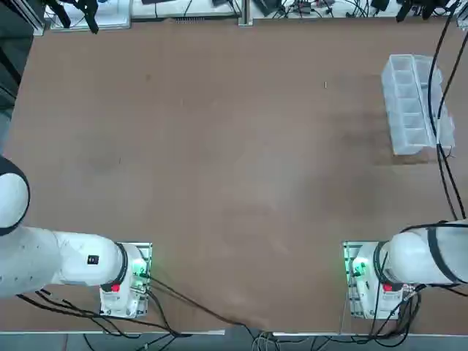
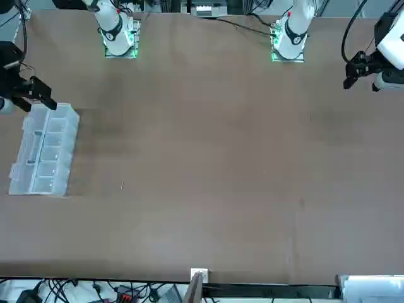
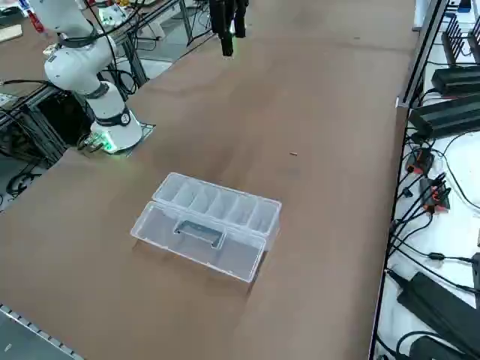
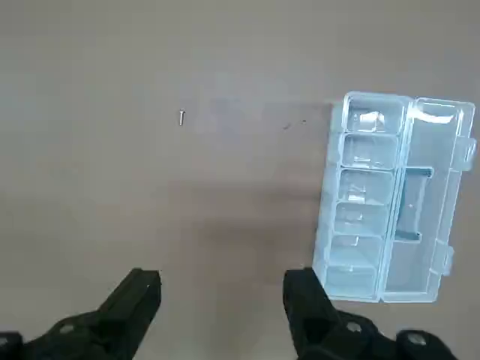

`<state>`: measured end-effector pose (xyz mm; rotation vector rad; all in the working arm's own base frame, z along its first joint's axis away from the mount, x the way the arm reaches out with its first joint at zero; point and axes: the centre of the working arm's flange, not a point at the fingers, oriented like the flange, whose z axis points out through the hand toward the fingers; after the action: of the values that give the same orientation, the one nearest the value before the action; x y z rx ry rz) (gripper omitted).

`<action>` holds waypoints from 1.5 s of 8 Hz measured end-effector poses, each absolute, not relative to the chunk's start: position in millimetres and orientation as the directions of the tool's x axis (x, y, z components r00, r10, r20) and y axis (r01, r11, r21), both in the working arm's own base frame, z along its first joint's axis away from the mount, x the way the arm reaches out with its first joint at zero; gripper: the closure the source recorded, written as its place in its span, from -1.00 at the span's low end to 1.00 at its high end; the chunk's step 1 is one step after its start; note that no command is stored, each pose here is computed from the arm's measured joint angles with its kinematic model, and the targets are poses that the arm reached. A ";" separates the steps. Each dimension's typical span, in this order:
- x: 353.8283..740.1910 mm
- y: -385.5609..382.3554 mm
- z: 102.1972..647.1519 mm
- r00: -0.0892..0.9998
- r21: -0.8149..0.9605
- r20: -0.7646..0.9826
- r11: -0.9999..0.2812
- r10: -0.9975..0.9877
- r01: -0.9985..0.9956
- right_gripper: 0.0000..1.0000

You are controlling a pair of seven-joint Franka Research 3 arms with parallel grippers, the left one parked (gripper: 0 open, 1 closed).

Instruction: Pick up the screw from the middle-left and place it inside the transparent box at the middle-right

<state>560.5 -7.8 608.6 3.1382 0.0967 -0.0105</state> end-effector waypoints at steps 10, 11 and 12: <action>658.8 48.2 443.1 0.991 0.009 0.048 -0.992 0.126 0.126 -1.00; 669.7 53.7 405.0 0.994 0.007 0.057 -0.995 0.097 0.097 -1.00; 676.8 60.9 375.6 0.996 0.006 0.063 -0.998 0.067 0.067 -1.00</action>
<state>676.8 60.9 375.6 3.1349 0.1052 0.0986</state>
